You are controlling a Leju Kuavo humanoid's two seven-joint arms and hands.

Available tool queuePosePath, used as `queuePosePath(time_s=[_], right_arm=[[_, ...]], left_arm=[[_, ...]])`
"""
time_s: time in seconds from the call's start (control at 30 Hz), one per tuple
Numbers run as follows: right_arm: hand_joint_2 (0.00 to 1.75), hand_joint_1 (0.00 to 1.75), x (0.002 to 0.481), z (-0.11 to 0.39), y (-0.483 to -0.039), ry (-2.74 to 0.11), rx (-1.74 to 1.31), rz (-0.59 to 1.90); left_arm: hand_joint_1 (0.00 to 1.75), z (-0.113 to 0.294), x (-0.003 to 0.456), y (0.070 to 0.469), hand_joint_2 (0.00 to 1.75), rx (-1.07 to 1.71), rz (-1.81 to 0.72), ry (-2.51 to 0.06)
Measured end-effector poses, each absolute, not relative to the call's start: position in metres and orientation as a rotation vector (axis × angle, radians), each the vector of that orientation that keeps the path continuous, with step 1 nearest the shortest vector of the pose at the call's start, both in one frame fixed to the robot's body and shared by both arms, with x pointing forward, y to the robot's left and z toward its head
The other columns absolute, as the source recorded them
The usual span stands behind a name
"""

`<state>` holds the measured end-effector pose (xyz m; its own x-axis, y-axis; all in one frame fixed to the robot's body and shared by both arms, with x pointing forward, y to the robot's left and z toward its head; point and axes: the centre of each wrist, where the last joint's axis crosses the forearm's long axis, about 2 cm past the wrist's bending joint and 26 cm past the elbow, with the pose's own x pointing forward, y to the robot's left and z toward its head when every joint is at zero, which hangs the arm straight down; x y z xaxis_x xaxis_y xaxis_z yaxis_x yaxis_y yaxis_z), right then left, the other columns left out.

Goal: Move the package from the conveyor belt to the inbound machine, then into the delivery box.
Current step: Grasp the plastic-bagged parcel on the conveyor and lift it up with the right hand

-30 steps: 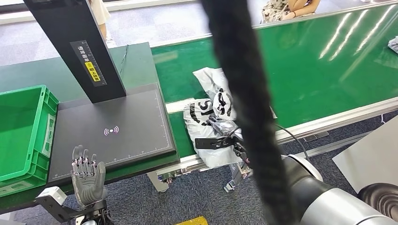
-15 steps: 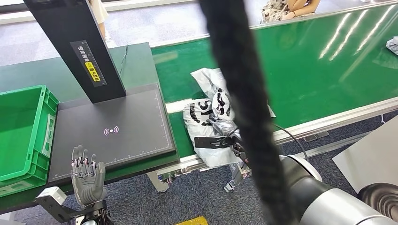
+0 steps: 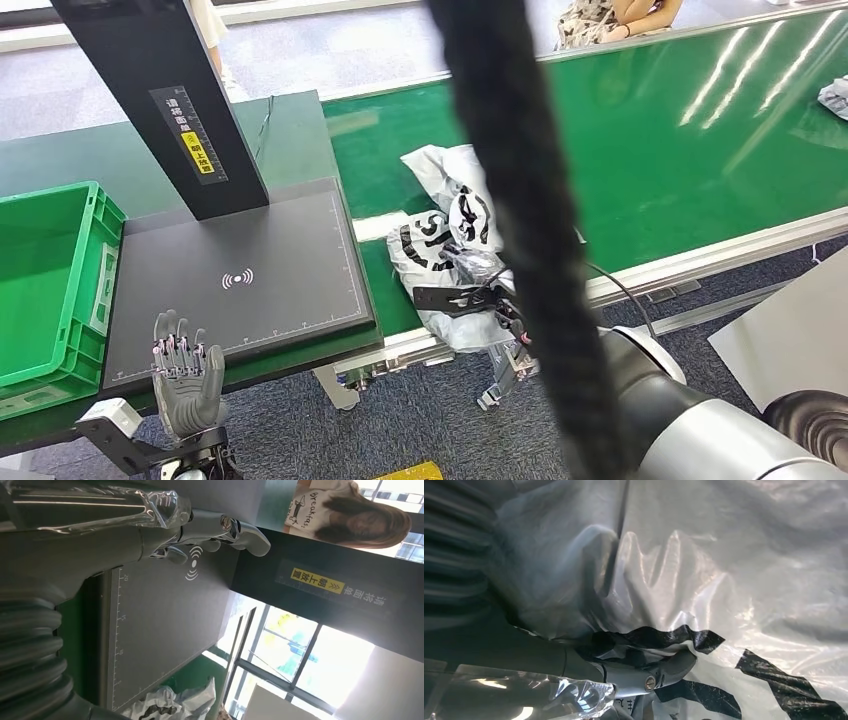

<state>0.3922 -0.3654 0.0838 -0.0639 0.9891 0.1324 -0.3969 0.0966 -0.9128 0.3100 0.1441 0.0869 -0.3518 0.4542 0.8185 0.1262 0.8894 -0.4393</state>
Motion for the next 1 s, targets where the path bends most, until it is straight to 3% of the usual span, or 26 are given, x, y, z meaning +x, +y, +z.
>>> queuePosePath(time_s=[0.4, 0.47, 0.53, 0.6, 1.0], right_arm=[[1.75, 0.00, 0.3948, 0.0860, -0.3606, -1.025, -0.794, 1.365], [1.75, 0.73, 0.3949, 0.0860, -0.3604, -1.023, -0.793, 1.366], [1.75, 1.60, 0.3948, 0.0858, -0.3602, -1.023, -0.791, 1.366], [1.75, 1.75, 0.3943, 0.0853, -0.3601, -1.024, -0.786, 1.366], [1.75, 1.75, 0.3985, 0.0905, -0.3605, -1.055, -0.784, 1.347]], left_arm=[[0.00, 0.0871, 0.3101, 0.1442, 1.75, -0.427, 0.362, -1.921], [0.00, 0.0872, 0.3101, 0.1443, 1.75, -0.427, 0.364, -1.922], [0.00, 0.0878, 0.3103, 0.1445, 1.75, -0.427, 0.365, -1.924], [0.00, 0.0883, 0.3104, 0.1448, 1.75, -0.427, 0.366, -1.926], [0.00, 0.0895, 0.3107, 0.1463, 1.75, -0.424, 0.376, -1.933]])
